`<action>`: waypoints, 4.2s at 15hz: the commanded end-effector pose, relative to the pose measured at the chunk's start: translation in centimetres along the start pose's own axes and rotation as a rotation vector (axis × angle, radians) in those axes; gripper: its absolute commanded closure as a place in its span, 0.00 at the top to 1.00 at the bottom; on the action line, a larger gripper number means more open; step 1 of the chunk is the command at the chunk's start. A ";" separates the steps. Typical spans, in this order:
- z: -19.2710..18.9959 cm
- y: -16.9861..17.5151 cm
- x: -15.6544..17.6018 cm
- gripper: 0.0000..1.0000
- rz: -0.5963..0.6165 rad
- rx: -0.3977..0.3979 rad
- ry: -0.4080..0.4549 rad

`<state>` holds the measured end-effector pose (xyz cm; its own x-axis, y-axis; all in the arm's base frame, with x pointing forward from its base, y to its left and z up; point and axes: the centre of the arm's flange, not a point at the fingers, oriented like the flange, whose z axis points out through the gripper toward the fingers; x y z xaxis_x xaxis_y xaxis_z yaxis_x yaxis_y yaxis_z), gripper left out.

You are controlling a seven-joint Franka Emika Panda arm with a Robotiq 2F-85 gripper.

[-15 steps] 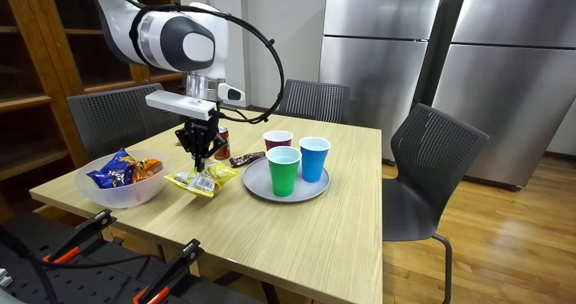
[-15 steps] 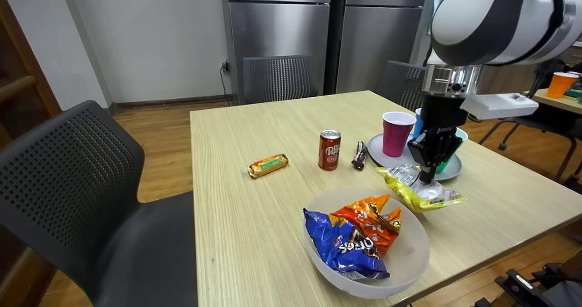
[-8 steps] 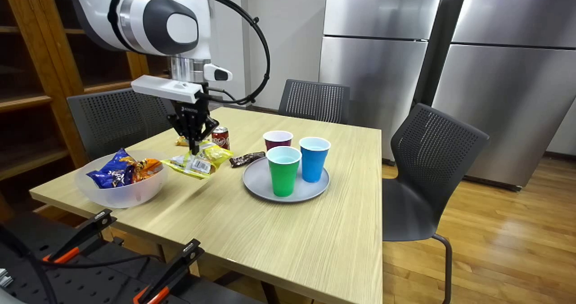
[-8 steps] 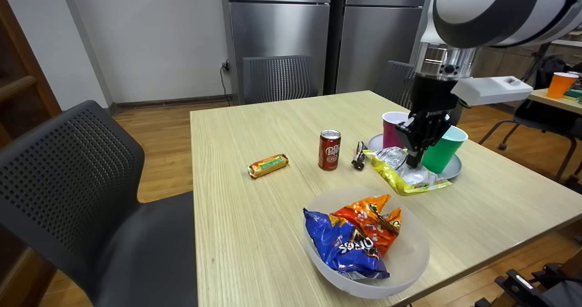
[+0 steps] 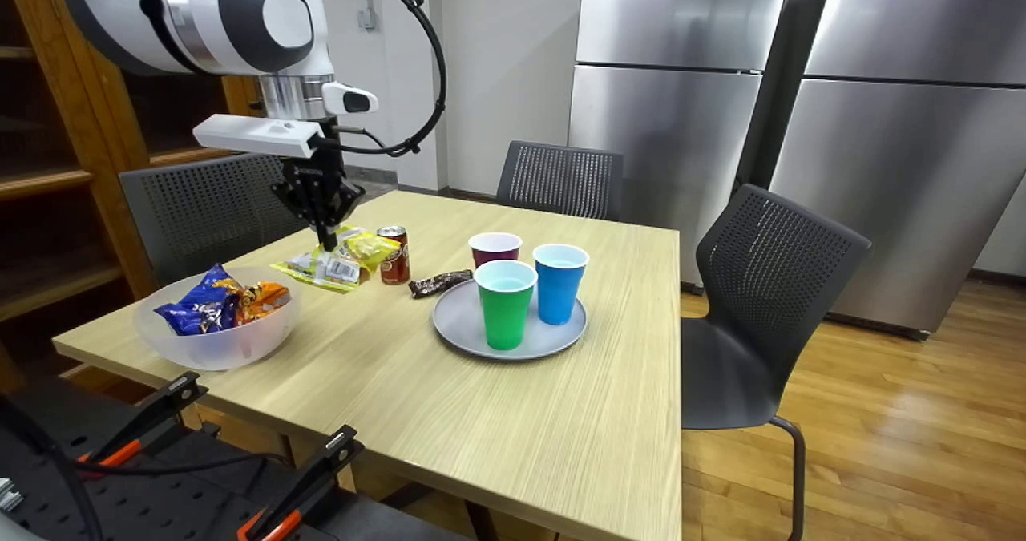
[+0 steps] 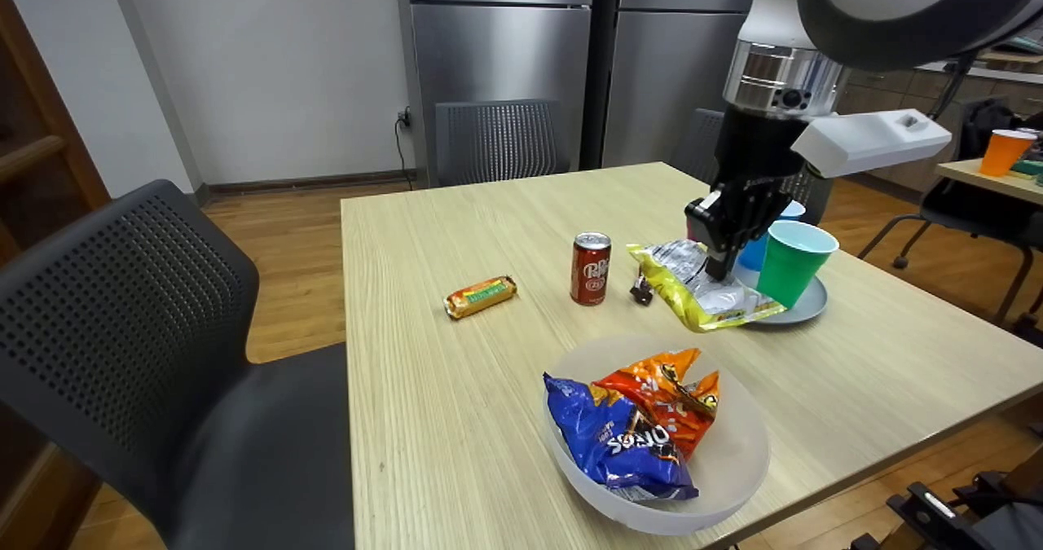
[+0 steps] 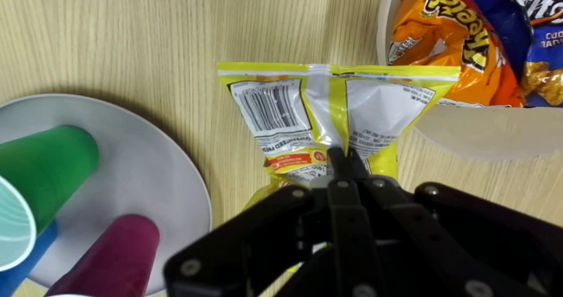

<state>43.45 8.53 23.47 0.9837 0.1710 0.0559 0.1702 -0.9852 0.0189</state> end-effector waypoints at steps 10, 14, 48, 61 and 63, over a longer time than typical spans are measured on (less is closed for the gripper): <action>-2.5 -10.0 -2.5 0.00 -0.125 -0.083 0.080; -1.8 -13.3 -3.4 0.00 -0.176 -0.083 0.067; 1.8 -14.4 -4.6 1.00 -0.208 -0.064 -0.126; -1.1 -8.6 -1.3 1.00 -0.174 0.020 -0.060; -1.1 -8.6 -1.4 1.00 -0.175 0.019 -0.061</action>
<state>40.56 16.79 24.29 0.9406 0.3395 -0.0070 0.3395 -0.9406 0.0038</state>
